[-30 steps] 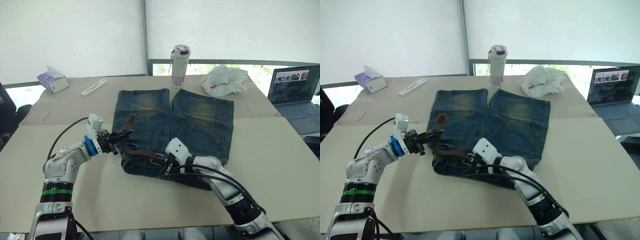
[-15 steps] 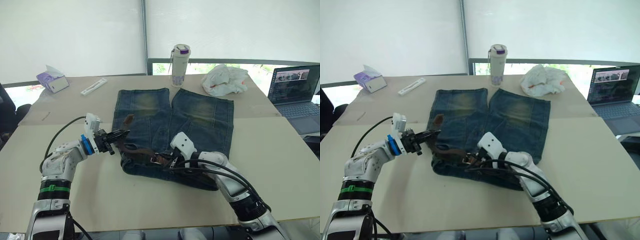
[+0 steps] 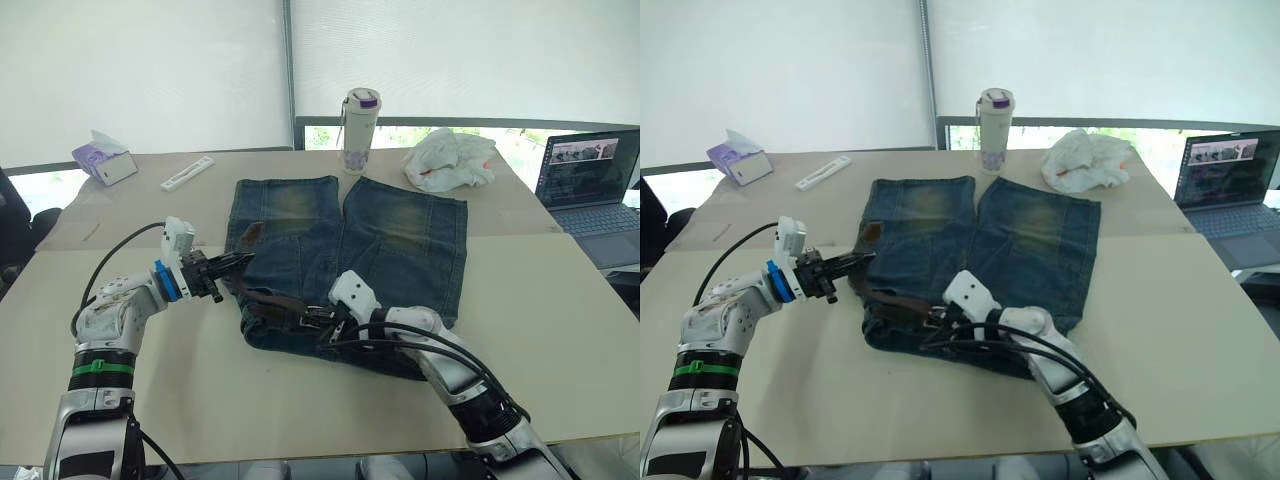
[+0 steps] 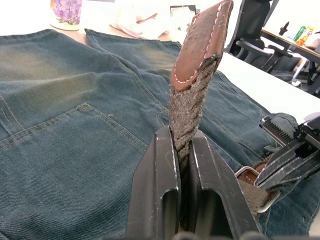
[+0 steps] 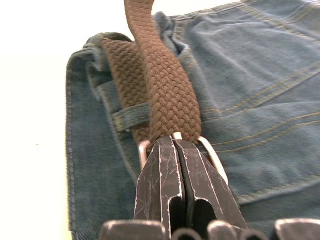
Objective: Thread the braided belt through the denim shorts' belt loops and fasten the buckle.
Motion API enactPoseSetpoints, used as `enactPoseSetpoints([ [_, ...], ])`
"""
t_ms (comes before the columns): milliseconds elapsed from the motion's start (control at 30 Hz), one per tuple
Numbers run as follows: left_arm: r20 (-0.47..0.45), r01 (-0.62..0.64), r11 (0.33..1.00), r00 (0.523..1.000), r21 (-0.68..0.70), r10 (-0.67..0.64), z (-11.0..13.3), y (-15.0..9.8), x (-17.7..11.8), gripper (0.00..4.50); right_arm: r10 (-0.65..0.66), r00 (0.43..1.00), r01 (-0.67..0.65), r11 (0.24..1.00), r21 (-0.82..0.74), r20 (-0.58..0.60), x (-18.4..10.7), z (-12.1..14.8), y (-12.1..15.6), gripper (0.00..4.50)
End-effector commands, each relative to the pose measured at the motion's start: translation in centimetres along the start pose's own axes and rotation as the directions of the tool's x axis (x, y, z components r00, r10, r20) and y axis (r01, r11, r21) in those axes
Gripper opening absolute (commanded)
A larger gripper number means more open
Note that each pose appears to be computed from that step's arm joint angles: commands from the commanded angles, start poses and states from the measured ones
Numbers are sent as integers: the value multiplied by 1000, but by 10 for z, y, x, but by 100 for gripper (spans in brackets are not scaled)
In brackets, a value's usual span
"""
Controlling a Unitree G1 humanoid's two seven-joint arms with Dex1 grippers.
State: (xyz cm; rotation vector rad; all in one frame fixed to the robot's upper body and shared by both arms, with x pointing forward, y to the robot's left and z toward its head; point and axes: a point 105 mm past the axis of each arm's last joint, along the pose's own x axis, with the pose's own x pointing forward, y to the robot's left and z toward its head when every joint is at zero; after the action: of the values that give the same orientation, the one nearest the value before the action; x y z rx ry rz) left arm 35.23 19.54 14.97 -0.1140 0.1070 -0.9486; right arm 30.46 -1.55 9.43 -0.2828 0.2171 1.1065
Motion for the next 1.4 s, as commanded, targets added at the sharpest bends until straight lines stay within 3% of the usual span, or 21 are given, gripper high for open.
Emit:
enactPoseSetpoints([
  [33,7,13,999,1000,53,-14,12,-1,0,0,-7,999,9,999,-31,54,1,14,-3,3],
  [567,1,17,999,1000,50,-17,8,-1,-2,0,8,997,-4,999,-51,77,2,17,-6,3],
  [1400,45,40,996,998,82,-44,22,-5,3,0,17,991,-17,1000,0,-134,12,-22,-6,3],
])
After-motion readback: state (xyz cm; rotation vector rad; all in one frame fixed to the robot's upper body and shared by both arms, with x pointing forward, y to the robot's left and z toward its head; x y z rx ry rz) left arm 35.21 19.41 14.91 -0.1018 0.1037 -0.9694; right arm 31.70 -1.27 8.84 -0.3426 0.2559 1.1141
